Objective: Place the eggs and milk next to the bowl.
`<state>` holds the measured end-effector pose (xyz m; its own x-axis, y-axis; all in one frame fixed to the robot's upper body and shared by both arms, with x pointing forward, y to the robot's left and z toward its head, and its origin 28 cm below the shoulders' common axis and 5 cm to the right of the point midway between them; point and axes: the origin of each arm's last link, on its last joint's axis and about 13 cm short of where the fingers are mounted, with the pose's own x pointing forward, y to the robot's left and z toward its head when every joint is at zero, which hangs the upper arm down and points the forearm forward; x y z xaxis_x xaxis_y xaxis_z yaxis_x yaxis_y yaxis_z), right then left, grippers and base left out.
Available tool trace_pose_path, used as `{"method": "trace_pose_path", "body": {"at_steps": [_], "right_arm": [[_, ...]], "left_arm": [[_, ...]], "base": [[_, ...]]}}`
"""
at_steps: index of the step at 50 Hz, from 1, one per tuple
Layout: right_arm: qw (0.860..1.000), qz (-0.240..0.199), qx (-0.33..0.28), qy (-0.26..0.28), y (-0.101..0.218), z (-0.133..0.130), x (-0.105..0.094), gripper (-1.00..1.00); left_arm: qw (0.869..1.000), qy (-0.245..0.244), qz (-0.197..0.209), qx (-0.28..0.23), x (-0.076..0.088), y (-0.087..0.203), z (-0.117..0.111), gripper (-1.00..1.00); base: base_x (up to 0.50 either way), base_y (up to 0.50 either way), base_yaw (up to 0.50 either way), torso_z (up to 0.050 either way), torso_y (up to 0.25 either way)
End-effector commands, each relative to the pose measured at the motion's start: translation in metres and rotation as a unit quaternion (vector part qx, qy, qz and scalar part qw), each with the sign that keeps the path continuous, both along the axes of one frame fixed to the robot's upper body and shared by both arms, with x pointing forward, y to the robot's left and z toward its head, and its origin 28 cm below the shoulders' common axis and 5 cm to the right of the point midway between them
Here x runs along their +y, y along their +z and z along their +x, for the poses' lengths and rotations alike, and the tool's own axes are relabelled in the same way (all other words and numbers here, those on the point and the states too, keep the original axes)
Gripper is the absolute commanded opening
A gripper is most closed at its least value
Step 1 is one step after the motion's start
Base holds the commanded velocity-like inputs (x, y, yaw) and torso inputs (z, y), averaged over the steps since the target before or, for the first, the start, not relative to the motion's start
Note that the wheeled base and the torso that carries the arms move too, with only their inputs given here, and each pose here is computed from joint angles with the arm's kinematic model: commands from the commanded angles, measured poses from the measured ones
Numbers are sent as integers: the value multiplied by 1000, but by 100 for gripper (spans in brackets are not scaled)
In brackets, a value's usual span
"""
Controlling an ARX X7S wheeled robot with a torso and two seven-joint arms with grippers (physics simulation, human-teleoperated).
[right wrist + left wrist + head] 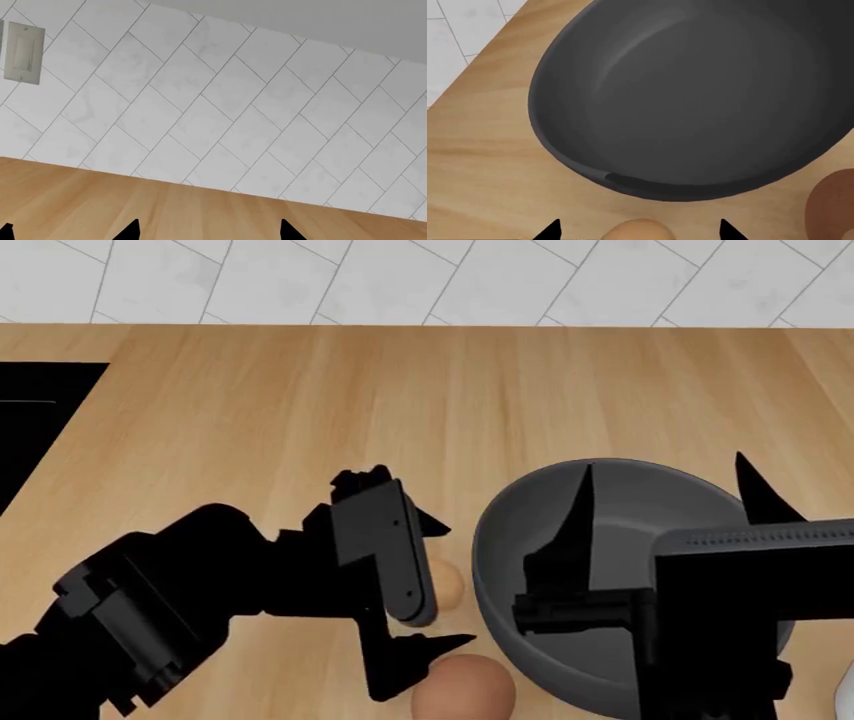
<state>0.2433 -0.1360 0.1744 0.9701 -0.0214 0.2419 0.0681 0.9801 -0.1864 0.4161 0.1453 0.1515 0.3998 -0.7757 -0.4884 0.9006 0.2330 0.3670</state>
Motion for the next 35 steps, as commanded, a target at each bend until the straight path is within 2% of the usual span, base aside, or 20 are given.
{"method": "trace_pose_path", "body": {"at_steps": [1,25,35], "right_arm": [[1000,-1,-1,2,2,1,1,100],[1000,-1,-4,2,3,0,1,100],[1000,0,-6,3,4,-1,2,100]], "left_arm": [[1000,-1,4,-3,3,1,1,100],[1000,9,-2,-11,15,9,7,100],[1000,22,-4,-16,29,12,9,100]], "base": [[0,0,0,0,0],[0,0,0,0,0],[0,0,0,0,0]]}}
